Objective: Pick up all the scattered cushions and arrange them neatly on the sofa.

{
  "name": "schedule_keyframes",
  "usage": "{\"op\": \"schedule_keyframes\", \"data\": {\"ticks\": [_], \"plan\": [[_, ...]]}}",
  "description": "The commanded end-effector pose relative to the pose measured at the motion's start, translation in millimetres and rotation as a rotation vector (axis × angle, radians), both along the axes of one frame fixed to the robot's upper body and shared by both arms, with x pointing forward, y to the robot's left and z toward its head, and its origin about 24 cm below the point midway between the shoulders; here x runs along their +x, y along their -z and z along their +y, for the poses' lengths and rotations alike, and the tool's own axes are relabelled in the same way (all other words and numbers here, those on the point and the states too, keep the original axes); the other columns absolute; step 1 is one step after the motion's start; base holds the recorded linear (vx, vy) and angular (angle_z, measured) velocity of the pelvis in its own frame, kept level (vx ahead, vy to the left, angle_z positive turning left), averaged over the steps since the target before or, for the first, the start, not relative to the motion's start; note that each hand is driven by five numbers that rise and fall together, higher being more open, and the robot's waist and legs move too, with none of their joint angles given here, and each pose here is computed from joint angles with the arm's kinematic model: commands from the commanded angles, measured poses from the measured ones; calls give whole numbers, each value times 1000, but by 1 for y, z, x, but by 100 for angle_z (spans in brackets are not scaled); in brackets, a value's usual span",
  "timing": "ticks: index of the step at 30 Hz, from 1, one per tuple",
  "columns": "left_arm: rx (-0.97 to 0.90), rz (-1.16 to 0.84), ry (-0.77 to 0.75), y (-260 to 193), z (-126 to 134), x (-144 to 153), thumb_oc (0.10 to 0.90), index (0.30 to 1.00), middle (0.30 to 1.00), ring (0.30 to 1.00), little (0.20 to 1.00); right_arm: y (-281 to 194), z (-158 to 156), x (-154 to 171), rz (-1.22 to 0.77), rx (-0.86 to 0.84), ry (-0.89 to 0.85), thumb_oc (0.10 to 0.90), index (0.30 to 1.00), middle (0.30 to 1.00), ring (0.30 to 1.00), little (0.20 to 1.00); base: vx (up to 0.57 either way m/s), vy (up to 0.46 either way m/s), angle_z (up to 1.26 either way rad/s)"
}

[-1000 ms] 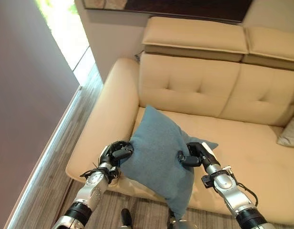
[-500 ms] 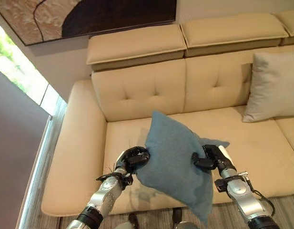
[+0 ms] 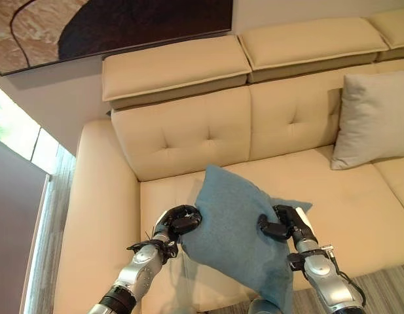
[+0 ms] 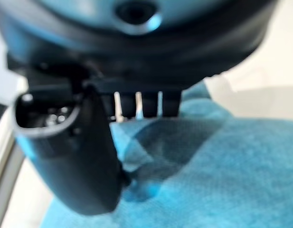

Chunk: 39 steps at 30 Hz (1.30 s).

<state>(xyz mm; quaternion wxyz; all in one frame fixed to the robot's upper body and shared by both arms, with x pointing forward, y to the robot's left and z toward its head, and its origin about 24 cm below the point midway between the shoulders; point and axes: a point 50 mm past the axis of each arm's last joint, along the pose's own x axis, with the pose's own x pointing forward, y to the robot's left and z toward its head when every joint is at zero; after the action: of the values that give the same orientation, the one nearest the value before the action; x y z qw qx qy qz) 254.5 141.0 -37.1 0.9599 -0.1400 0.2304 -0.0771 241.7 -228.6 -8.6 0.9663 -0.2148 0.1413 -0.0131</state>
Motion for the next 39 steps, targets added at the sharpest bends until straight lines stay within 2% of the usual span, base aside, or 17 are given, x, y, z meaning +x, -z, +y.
{"op": "schedule_keyframes", "data": {"ticks": [1,8,17,22,29,36,39], "plan": [[-259,-304,232,-64,-77,19,400,300,300,300,300,-62,61,22,-349,131,-249,400,300,300,300,300,35,-292,63],[-267,-298,215,-64,-71,14,400,300,300,300,300,-57,60,18,-327,155,-255,400,300,300,300,300,8,-346,39],[-317,-341,184,-81,-78,25,400,300,300,300,300,-77,53,33,-405,120,-239,400,300,300,300,300,-188,-187,44],[-325,-315,204,-79,-88,22,400,300,300,300,300,-76,50,31,-404,130,-210,400,300,300,300,300,-88,61,38],[-303,-297,206,-74,-86,22,400,300,300,300,300,-70,51,28,-378,140,-186,400,300,300,300,300,-4,103,39],[-104,-349,253,-72,-75,33,400,300,300,300,300,-82,41,38,-434,61,-154,400,300,300,300,300,56,-5,16],[-1,-431,271,-90,-75,52,400,300,300,300,300,-115,37,58,-549,-51,-155,400,300,300,300,300,64,-47,12]]}}
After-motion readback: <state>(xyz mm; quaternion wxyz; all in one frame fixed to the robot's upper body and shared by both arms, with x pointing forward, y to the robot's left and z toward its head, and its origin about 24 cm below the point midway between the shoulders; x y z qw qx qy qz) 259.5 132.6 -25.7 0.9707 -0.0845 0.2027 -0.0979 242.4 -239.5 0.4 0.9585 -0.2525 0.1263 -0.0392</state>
